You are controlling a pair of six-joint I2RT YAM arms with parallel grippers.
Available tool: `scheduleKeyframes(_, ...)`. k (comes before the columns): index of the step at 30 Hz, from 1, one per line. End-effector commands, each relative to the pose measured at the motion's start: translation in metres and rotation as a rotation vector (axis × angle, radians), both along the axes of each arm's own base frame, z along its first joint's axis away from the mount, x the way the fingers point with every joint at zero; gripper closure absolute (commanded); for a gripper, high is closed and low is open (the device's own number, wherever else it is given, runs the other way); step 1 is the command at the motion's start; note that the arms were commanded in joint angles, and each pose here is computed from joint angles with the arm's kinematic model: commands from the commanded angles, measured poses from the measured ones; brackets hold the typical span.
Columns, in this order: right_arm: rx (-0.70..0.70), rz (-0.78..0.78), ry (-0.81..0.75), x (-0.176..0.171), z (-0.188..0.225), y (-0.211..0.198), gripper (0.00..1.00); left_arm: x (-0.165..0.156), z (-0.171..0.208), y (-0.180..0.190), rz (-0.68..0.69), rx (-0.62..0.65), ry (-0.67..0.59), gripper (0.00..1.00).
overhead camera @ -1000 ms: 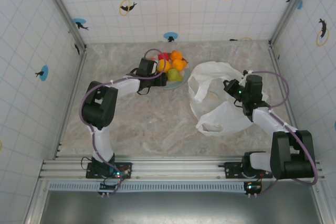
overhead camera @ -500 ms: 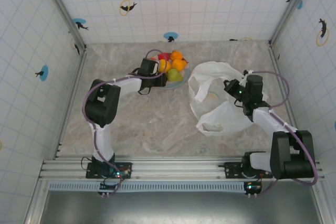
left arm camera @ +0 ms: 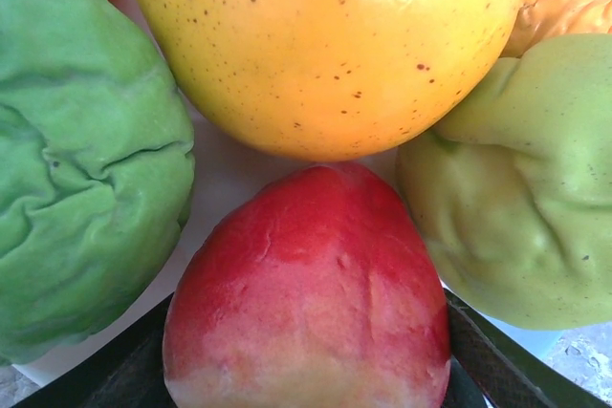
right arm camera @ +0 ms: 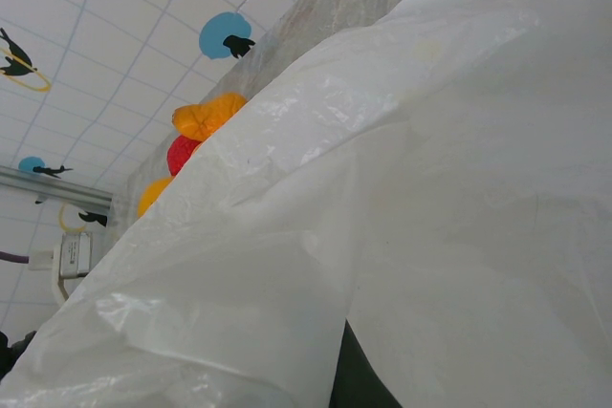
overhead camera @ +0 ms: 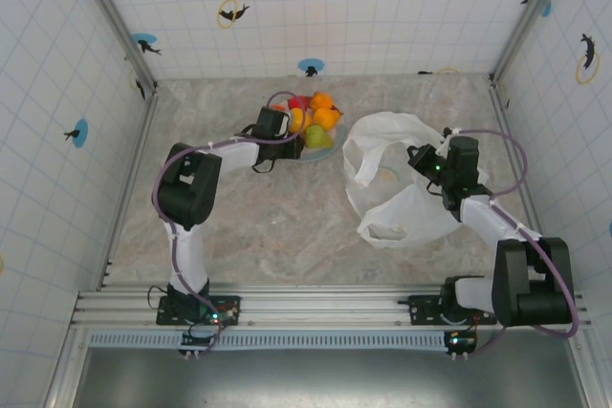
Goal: Place the fruits into the plastic bag
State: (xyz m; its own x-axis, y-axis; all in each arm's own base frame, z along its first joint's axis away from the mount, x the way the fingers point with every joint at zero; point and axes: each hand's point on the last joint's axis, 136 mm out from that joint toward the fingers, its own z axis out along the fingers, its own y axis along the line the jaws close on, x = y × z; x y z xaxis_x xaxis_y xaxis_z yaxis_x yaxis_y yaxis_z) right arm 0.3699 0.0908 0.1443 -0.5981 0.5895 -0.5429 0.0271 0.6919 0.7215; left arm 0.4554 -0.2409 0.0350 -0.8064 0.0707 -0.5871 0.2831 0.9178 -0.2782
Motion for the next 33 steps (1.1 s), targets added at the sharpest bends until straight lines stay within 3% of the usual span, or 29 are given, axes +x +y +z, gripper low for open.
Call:
scheduleKeyframes(1, -0.002, 0.0, -0.063, 0.008, 0.022, -0.001, 1.0, -0.006, 0.024, 0.004, -0.003, -0.026, -0.026, 0.5)
scheduleKeyframes(7, -0.001, -0.007, -0.067, 0.009, 0.025, -0.002, 1.0, -0.051, 0.062, 0.01, -0.002, -0.168, -0.058, 0.56)
scheduleKeyframes(11, 0.004, -0.017, -0.067, 0.01, 0.028, -0.003, 1.0, -0.105, 0.077, 0.01, -0.04, -0.301, -0.052, 0.57)
scheduleKeyframes(16, 0.024, -0.03, -0.056, 0.012, 0.029, -0.003, 1.0, -0.176, 0.075, -0.009, -0.168, -0.296, -0.041, 0.57)
scheduleKeyframes(21, 0.06, -0.034, -0.048, 0.014, 0.031, 0.0, 1.0, -0.232, 0.071, -0.054, -0.339, -0.304, -0.046, 0.57)
scheduleKeyframes(27, 0.112, -0.02, -0.017, 0.01, 0.032, 0.014, 1.0, -0.254, 0.072, -0.119, -0.492, -0.305, -0.097, 0.59)
scheduleKeyframes(33, 0.131, -0.013, 0.006, 0.003, 0.032, 0.018, 1.0, -0.234, 0.056, -0.152, -0.498, -0.265, -0.119, 0.61)
